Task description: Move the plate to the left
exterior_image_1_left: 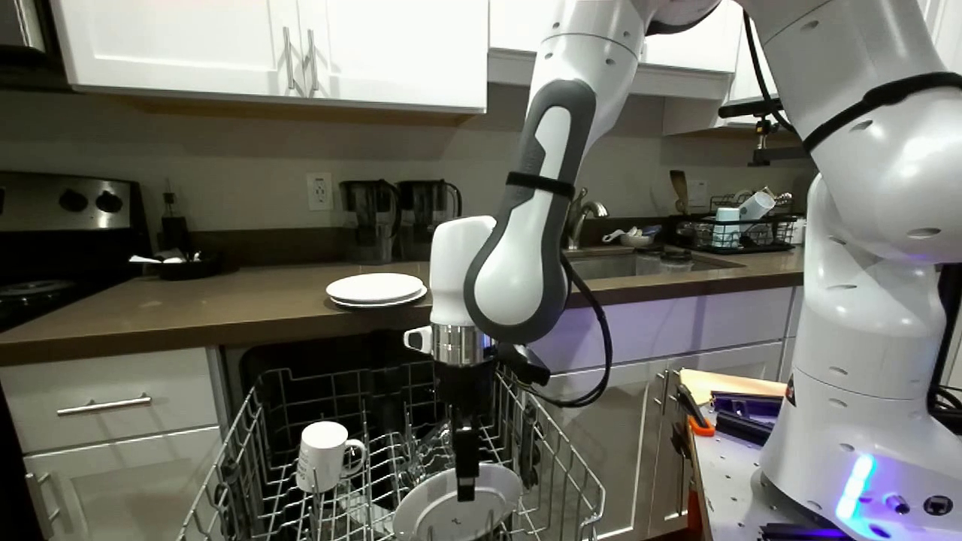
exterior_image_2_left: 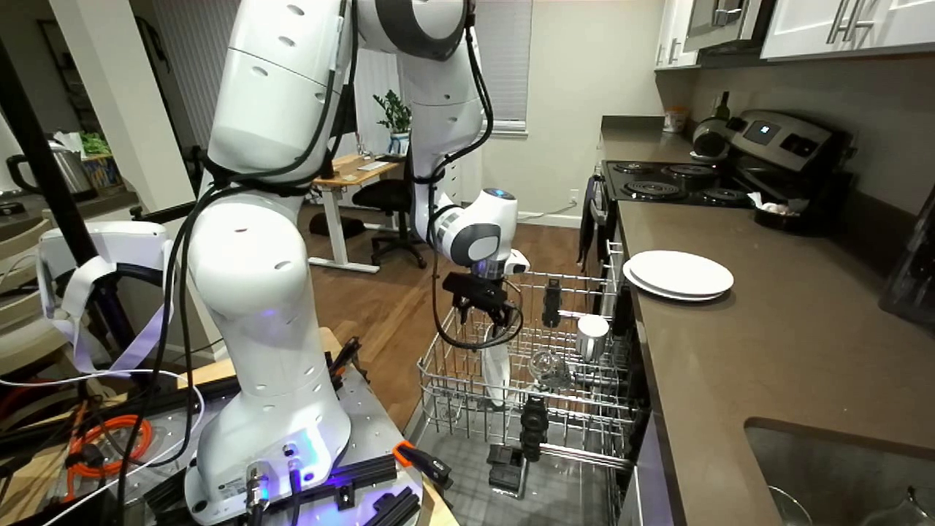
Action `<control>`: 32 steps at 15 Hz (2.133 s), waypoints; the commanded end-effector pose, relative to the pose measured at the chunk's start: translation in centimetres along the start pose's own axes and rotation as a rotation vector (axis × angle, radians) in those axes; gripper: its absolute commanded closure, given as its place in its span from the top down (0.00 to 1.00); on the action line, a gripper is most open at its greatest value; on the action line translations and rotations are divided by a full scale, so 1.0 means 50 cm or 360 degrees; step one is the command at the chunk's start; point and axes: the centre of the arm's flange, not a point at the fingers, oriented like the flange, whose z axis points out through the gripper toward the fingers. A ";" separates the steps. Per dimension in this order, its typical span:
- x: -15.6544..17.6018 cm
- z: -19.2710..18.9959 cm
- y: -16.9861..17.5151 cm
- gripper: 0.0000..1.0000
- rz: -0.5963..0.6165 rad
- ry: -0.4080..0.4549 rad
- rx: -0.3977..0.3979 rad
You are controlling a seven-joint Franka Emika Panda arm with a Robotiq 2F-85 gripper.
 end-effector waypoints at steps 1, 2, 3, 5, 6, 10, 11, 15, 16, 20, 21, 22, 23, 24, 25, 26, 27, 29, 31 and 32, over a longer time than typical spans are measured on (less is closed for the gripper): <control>-0.011 0.034 0.024 0.58 -0.0057 0.0012 0.0066; -0.012 0.039 0.030 0.53 -0.0051 0.0005 0.0081; -0.013 0.041 0.035 0.45 -0.0043 -0.0001 0.0094; -0.012 0.045 0.050 0.33 -0.0032 0.0000 0.0112; -0.010 0.047 0.059 0.26 -0.0023 -0.0001 0.0122; -0.002 0.047 0.084 0.07 -0.0010 -0.0002 0.0157; 0.000 0.044 0.088 0.06 -0.0010 -0.0004 0.0171; 0.011 0.011 0.107 0.08 -0.0041 -0.0014 0.0214; 0.014 -0.009 0.110 0.08 -0.0043 -0.0020 0.0225; 0.029 -0.065 0.123 0.07 -0.0082 -0.0048 0.0203; 0.032 -0.073 0.127 0.07 -0.0094 -0.0057 0.0201; 0.037 -0.083 0.125 0.07 -0.0099 -0.0075 0.0203; 0.040 -0.092 0.122 0.06 -0.0105 -0.0089 0.0205; 0.042 -0.103 0.117 0.07 -0.0108 -0.0106 0.0214; 0.045 -0.112 0.114 0.07 -0.0111 -0.0115 0.0218; 0.048 -0.125 0.111 0.07 -0.0111 -0.0114 0.0216; 0.050 -0.136 0.107 0.07 -0.0117 -0.0112 0.0219; 0.056 -0.160 0.095 0.07 -0.0125 -0.0101 0.0225; 0.065 -0.183 0.080 0.07 -0.0142 -0.0075 0.0213; 0.073 -0.195 0.071 0.07 -0.0156 -0.0050 0.0208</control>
